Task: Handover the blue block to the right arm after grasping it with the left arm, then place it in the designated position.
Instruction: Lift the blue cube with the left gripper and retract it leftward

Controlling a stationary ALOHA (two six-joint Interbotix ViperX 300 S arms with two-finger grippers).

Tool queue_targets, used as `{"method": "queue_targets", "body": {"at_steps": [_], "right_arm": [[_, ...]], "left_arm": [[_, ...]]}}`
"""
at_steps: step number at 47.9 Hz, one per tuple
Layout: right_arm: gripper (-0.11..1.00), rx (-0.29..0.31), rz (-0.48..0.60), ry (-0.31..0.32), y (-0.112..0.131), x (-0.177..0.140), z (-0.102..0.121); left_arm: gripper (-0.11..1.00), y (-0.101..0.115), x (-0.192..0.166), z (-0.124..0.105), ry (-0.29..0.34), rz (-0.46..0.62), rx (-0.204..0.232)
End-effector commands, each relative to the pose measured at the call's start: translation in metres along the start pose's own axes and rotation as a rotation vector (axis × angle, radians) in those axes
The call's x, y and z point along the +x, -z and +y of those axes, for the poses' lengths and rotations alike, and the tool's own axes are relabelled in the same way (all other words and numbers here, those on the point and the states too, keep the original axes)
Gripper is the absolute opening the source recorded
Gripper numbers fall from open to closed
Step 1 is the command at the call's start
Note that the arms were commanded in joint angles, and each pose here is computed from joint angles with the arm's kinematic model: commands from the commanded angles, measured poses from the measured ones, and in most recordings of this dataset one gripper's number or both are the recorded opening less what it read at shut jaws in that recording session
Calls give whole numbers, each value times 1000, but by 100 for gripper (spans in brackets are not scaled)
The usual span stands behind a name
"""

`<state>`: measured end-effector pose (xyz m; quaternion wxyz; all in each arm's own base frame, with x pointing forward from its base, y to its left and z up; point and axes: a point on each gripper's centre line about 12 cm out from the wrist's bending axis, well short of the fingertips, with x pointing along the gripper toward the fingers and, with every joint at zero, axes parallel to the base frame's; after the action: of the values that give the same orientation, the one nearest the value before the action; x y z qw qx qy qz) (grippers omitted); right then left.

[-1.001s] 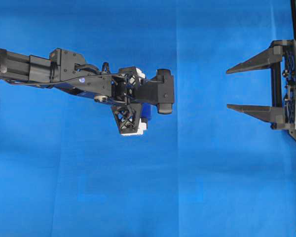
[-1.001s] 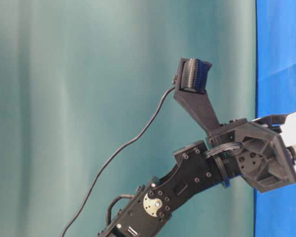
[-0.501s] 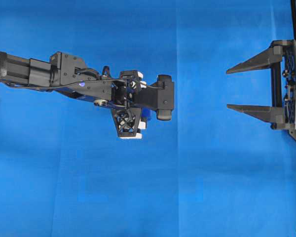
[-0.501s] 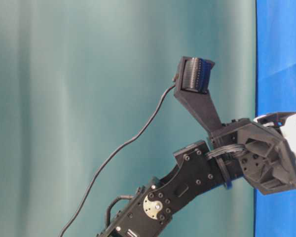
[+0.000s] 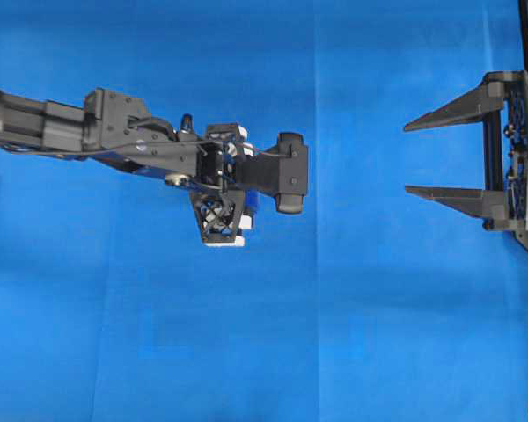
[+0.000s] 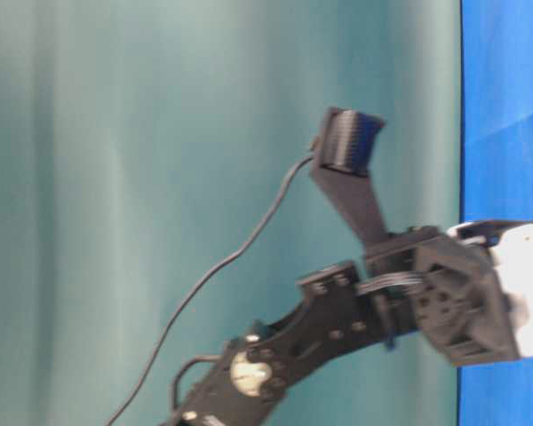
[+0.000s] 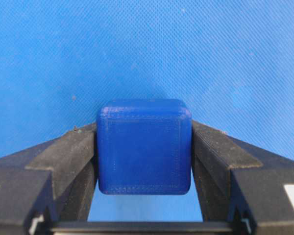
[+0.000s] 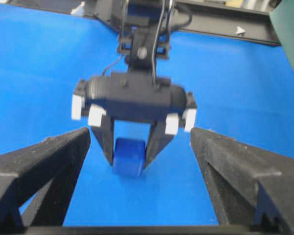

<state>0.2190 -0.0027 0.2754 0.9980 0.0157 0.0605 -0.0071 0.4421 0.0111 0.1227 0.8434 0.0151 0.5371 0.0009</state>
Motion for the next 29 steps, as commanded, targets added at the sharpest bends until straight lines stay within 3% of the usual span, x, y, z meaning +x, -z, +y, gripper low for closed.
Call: {"method": "queue_targets", "body": {"at_steps": [1,16,29], "right_arm": [[97,3,-26,1,-10,1,0],[97,5,-29,1,-11,1,0],[97,6,-28,1,-11,1,0]], "left_arm": [[49,-23,-42,-2,-1,-84,-1],[49,-45,-110,-8,4,-106,10],[49,-64,-156,-8,6,-129,-17]]}}
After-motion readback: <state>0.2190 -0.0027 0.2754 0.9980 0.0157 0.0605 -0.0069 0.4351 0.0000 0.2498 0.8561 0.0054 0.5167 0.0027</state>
